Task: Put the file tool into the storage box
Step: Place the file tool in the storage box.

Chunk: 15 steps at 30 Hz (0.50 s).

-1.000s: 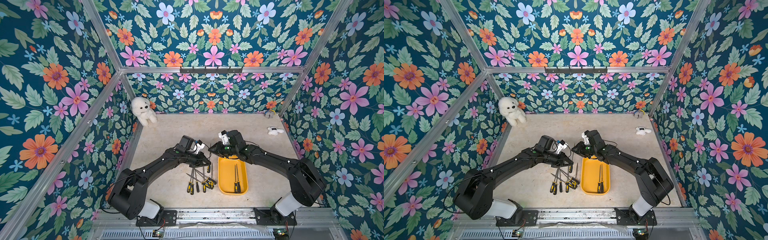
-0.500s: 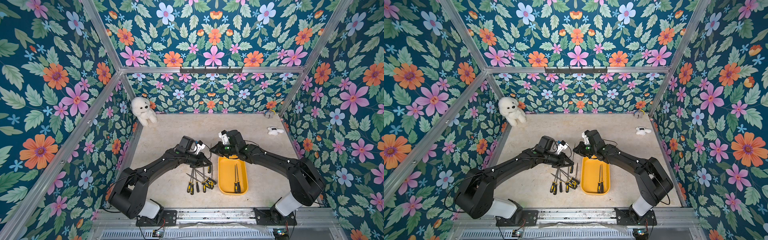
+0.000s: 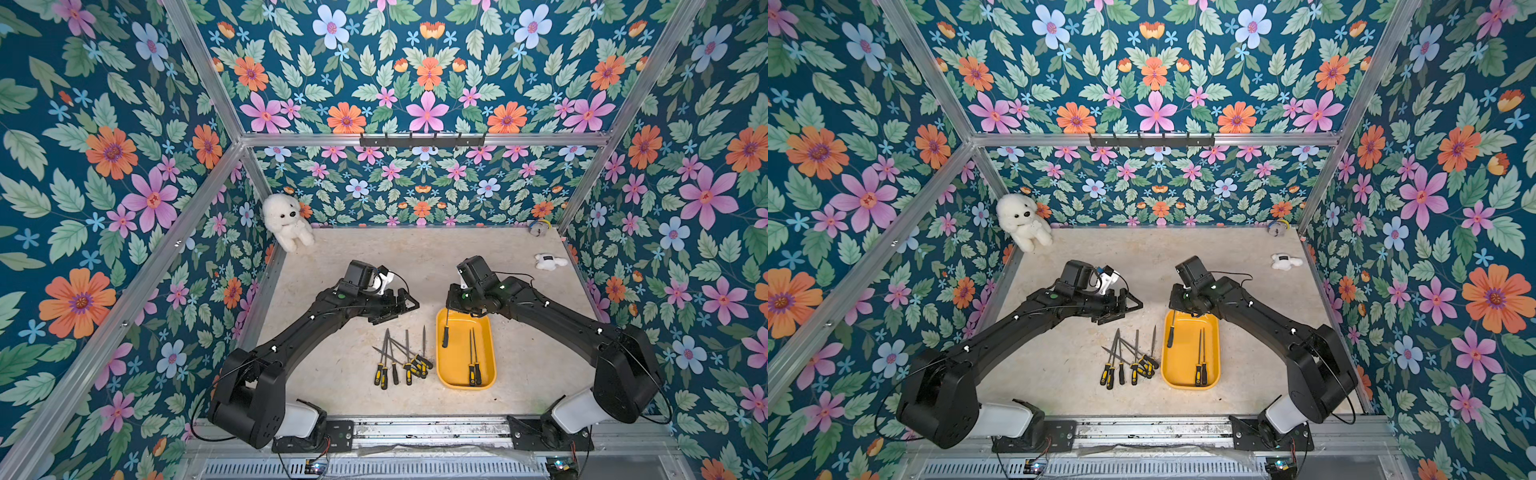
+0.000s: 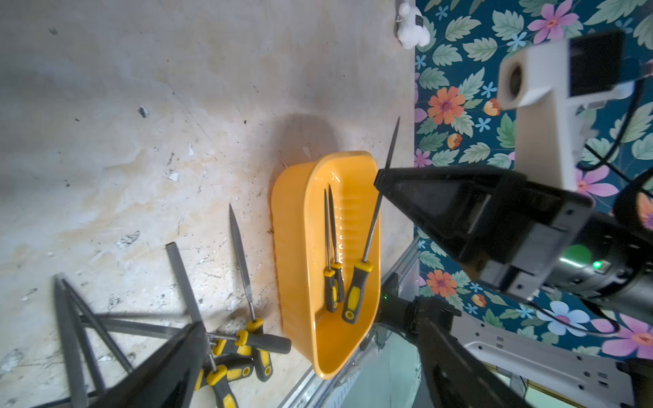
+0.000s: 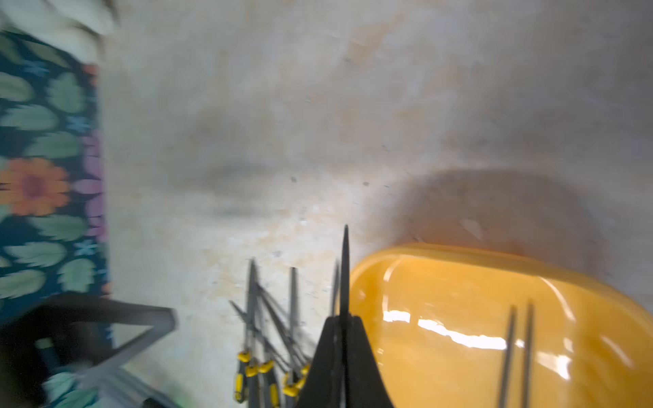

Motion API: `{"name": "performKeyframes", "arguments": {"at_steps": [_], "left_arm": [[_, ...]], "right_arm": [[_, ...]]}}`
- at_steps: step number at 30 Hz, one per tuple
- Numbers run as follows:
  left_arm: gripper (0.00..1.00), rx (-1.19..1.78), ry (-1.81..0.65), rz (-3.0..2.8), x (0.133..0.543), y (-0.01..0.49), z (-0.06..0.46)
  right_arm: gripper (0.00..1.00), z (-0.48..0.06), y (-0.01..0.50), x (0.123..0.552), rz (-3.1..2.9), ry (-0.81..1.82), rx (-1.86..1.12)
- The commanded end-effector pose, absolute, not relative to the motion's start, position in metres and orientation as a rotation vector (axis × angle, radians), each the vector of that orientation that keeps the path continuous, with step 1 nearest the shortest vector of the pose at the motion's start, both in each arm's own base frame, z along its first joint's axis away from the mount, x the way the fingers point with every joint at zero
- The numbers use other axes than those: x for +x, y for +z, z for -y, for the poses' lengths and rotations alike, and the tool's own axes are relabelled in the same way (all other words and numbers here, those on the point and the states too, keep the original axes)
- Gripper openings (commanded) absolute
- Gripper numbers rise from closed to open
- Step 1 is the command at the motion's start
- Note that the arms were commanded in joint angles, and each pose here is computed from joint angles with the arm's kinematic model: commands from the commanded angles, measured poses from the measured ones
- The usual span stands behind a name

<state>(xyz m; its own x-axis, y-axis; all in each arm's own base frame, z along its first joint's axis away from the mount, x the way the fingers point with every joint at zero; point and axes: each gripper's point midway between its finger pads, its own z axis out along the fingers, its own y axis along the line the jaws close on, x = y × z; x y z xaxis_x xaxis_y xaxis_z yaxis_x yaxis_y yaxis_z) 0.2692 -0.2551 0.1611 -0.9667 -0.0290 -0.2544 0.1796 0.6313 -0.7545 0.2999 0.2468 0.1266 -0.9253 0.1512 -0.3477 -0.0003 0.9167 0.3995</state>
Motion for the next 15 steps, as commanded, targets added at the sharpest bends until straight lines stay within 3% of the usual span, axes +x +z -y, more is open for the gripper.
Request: {"name": "performKeyframes", "arguments": {"at_steps": [1, 15], "left_arm": [[0.99, 0.083, -1.108, -2.665, 0.270, 0.145, 0.240], [0.99, 0.040, -1.035, -2.710, 0.263, 0.120, 0.229]], "right_arm": [[0.00, -0.206, 0.099, 0.280, -2.788, 0.299, 0.134], [0.00, -0.207, 0.051, 0.263, -2.868, 0.191, 0.093]]}}
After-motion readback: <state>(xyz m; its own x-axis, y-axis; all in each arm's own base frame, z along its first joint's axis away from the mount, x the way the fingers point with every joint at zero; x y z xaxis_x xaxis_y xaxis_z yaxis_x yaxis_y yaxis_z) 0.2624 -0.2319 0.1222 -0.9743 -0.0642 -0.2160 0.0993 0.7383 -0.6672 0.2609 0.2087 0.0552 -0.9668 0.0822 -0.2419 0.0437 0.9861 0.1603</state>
